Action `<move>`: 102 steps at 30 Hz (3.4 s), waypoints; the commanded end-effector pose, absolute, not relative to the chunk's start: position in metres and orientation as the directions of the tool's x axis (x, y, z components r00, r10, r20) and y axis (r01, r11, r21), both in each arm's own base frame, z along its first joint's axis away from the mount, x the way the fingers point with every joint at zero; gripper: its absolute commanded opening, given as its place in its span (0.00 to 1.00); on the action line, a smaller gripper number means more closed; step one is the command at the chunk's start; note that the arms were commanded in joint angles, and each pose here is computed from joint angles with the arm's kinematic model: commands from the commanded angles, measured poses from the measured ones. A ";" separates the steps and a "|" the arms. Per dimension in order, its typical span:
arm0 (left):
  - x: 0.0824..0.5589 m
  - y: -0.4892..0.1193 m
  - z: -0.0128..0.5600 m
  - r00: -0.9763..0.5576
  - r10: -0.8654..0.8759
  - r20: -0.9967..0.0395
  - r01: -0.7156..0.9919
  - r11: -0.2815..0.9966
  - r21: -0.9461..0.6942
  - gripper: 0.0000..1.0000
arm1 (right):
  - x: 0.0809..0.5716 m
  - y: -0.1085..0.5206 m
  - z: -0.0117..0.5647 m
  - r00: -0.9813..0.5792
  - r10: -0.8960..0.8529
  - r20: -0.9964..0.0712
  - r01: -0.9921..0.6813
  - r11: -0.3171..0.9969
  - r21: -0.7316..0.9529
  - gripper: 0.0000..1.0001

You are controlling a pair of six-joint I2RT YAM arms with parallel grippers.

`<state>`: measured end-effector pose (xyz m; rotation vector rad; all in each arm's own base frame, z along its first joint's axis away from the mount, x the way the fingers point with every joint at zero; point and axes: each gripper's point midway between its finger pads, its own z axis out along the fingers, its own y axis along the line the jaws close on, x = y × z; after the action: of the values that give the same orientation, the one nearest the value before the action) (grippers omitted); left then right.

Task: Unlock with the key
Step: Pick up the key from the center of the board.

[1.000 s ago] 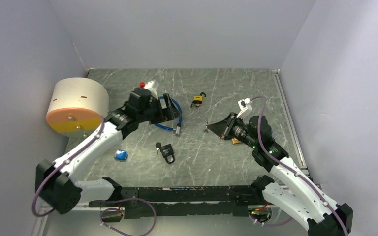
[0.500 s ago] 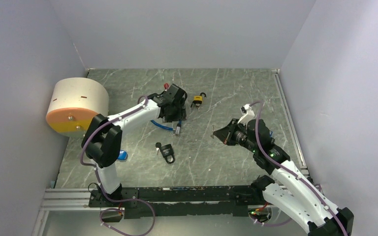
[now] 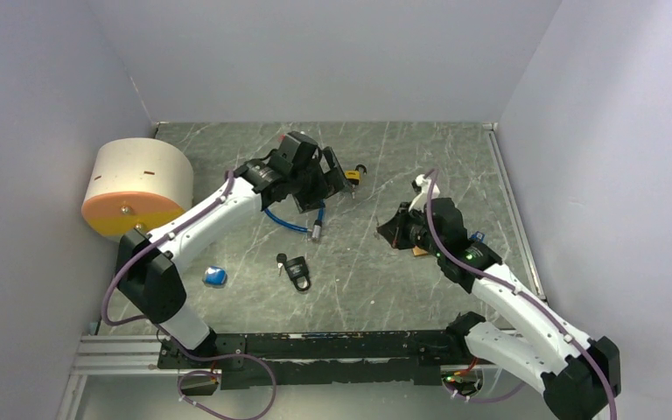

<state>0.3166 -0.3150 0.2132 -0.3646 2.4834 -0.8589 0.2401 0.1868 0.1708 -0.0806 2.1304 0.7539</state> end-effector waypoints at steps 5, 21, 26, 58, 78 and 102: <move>0.300 -0.354 0.214 -0.883 -0.416 -0.217 -0.133 0.666 -0.734 0.85 | 0.261 0.219 0.220 -0.496 0.099 -0.863 -0.438 0.829 0.347 0.00; 0.288 -0.365 0.187 -0.894 -0.421 -0.156 -0.200 0.684 -0.701 0.44 | 0.265 0.243 0.211 -0.534 0.030 -0.845 -0.442 0.842 0.309 0.00; 0.288 -0.367 0.186 -0.897 -0.411 -0.161 -0.195 0.696 -0.691 0.35 | 0.267 0.245 0.209 -0.539 0.012 -0.842 -0.446 0.844 0.297 0.00; 0.272 -0.381 0.298 -0.686 -0.161 -0.709 0.603 0.420 -0.679 0.03 | 0.228 0.231 0.307 -0.544 0.318 -0.776 -0.574 0.533 0.621 0.70; 0.193 -0.382 0.419 -0.514 -0.162 -0.842 0.858 -0.098 -0.505 0.03 | 0.182 0.219 0.374 -0.416 0.455 -0.787 -0.745 0.326 0.582 0.51; 0.179 -0.376 0.450 -0.516 -0.239 -0.823 0.855 -0.204 -0.477 0.03 | 0.170 0.221 0.413 -0.392 0.529 -0.752 -0.801 0.205 0.562 0.00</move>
<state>0.1911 -0.3851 0.4221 0.7657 1.3897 -1.8117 0.1791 0.2222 0.3965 -0.2480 1.4082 1.4551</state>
